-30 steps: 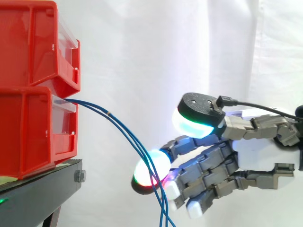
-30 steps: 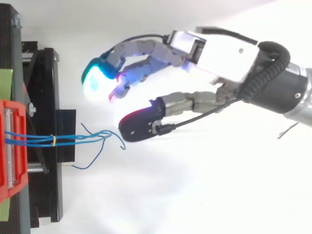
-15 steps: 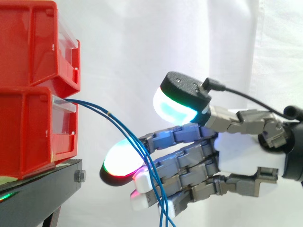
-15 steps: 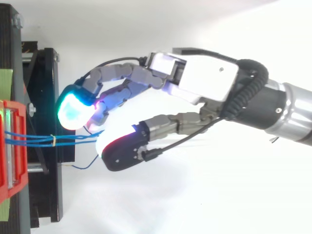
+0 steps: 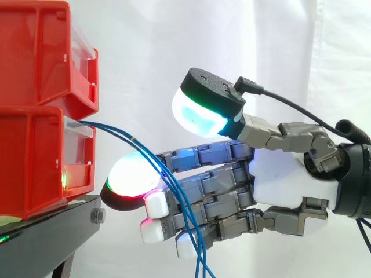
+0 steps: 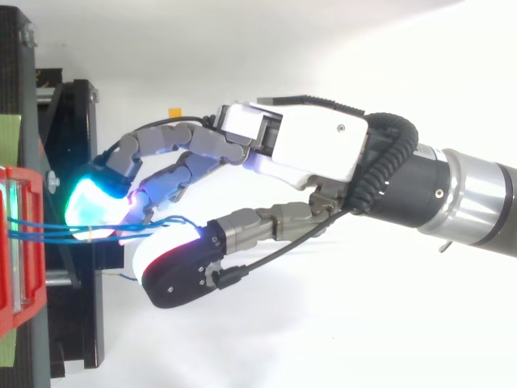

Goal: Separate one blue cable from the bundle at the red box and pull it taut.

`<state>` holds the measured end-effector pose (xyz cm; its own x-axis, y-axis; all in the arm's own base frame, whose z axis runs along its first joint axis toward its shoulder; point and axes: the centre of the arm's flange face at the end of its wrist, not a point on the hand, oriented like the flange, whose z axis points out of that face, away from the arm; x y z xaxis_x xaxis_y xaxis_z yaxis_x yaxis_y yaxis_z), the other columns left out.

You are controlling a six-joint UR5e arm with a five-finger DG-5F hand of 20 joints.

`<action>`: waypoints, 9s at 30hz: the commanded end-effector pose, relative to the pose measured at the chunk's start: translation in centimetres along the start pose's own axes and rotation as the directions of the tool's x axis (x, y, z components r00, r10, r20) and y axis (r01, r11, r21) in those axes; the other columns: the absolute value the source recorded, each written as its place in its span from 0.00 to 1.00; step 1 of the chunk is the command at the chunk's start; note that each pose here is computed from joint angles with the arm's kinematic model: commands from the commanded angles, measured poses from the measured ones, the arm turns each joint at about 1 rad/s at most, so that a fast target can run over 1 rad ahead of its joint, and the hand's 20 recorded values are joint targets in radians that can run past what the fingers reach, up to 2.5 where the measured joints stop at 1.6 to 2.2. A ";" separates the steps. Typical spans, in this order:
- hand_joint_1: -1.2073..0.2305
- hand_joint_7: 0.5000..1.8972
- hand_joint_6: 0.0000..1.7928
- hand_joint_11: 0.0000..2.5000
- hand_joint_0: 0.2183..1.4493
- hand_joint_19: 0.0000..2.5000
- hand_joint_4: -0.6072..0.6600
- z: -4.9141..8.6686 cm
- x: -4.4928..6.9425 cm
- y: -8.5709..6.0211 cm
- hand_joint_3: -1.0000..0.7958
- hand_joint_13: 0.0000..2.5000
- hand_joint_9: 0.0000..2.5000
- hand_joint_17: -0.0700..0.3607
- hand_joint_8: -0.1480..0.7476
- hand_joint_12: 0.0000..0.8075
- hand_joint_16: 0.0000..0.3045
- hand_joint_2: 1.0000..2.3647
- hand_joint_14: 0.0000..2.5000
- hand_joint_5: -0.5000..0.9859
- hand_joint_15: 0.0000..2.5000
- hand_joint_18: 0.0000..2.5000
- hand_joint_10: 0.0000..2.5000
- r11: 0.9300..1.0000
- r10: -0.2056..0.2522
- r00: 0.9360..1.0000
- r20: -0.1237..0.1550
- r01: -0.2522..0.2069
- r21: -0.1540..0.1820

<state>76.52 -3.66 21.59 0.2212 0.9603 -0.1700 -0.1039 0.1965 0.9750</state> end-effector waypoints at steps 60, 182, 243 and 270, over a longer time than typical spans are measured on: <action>0.47 0.41 0.28 0.50 0.27 0.29 0.63 1.9 1.0 -3.3 0.29 0.36 0.41 0.44 0.46 0.45 0.17 0.00 0.01 0.21 0.25 0.30 0.01 0.995 0.072 0.996 -0.060 -0.076 -0.066; 0.51 0.38 0.37 0.50 0.34 0.58 0.60 2.3 -6.6 -1.3 0.35 0.40 0.27 0.39 0.46 0.44 0.14 0.01 1.00 0.24 0.45 0.52 1.00 0.998 0.055 0.995 -0.080 -0.056 -0.020; 0.39 0.20 0.53 0.48 0.30 0.56 0.61 3.4 -5.5 0.6 0.28 0.40 0.24 0.38 0.48 0.44 0.14 0.00 1.00 0.20 0.44 0.52 1.00 0.997 0.032 0.991 -0.132 -0.041 -0.071; 0.41 0.21 0.54 0.46 0.28 0.52 0.58 3.3 -5.0 0.7 0.28 0.48 0.28 0.41 0.48 0.45 0.15 0.00 0.75 0.21 0.48 0.50 1.00 0.997 0.012 0.991 -0.134 -0.022 -0.073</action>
<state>78.53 -9.33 23.61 0.0899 0.9819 -0.1667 -0.1825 0.1808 0.9664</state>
